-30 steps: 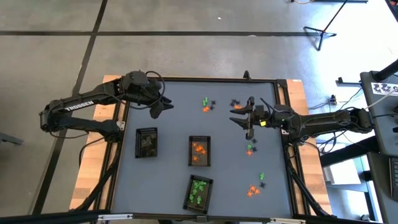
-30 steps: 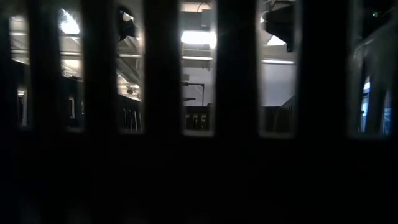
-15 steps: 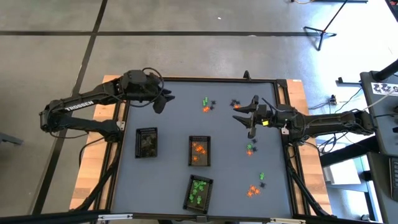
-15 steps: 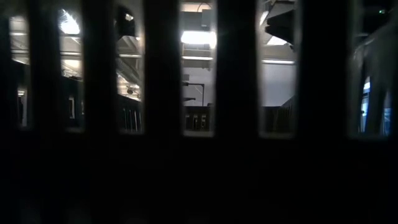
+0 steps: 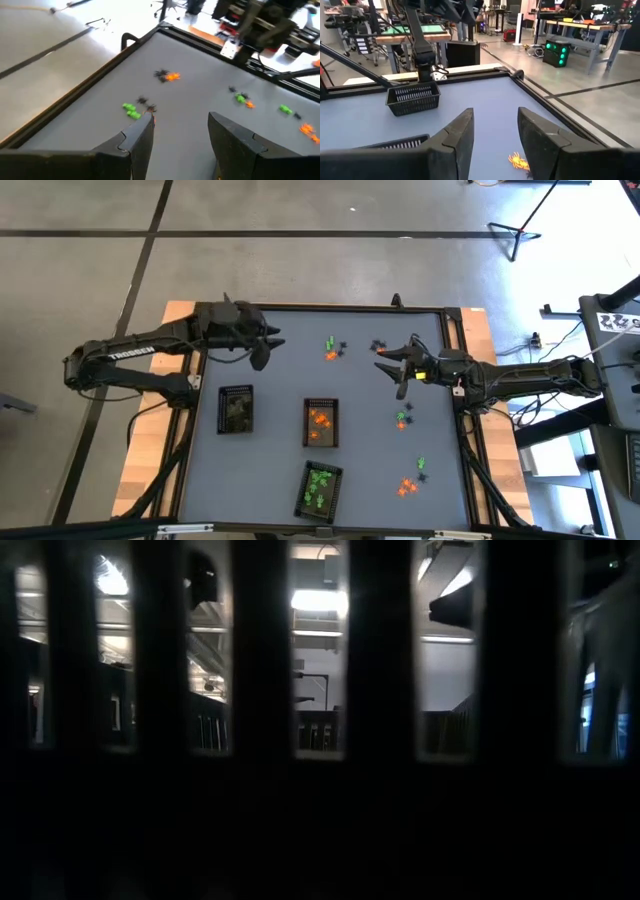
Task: Sort Halloween decoration
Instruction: Put the black spider toy into the top left black basket
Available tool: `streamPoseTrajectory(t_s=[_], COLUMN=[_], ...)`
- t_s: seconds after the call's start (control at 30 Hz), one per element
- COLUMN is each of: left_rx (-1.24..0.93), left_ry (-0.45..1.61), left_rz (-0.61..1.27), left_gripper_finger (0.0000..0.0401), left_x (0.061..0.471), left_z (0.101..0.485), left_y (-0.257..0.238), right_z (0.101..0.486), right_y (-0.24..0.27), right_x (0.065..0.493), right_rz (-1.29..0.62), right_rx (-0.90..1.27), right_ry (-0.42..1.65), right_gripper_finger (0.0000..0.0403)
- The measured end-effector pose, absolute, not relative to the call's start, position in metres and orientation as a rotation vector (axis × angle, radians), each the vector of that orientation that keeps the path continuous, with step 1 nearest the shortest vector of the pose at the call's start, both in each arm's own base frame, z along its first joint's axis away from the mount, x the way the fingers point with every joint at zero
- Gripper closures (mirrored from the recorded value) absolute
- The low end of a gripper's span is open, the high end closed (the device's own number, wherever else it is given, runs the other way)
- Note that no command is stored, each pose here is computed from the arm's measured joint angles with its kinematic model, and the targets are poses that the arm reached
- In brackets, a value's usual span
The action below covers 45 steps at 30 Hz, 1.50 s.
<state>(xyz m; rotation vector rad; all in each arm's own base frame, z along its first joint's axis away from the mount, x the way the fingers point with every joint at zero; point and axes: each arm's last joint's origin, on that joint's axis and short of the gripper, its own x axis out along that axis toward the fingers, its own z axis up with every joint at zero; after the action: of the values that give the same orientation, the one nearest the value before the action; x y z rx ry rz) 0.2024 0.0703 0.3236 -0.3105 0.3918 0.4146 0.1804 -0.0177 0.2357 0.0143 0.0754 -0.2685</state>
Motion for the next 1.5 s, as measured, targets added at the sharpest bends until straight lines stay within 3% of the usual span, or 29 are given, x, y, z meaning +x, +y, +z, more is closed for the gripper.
streamPoseTrajectory(t_s=[0.33, 0.73, 1.0, 1.33, 1.5], left_rx=[-0.307, -0.331, -0.322, -0.26, -0.257], left_ry=[0.352, 0.156, 0.147, 0.073, 0.051], left_rz=[0.392, 0.338, 0.311, 0.34, 0.337], left_gripper_finger=[0.0222, 0.0222, 0.0222, 0.0222, 0.0222], left_x=[0.196, 0.161, 0.159, 0.16, 0.16], left_z=[0.283, 0.246, 0.221, 0.228, 0.23], left_y=[0.063, 0.046, 0.041, 0.043, 0.043], right_z=[0.234, 0.235, 0.233, 0.26, 0.256], right_y=[-0.018, -0.018, -0.02, -0.023, -0.022], right_x=[0.18, 0.18, 0.179, 0.177, 0.167], right_rz=[-0.268, -0.266, -0.368, -0.48, -0.509], right_rx=[0.015, 0.04, 0.033, 0.063, 0.102], right_ry=[0.092, 0.085, 0.113, 0.479, 0.647], right_gripper_finger=[0.0254, 0.0254, 0.0254, 0.0254, 0.0254])
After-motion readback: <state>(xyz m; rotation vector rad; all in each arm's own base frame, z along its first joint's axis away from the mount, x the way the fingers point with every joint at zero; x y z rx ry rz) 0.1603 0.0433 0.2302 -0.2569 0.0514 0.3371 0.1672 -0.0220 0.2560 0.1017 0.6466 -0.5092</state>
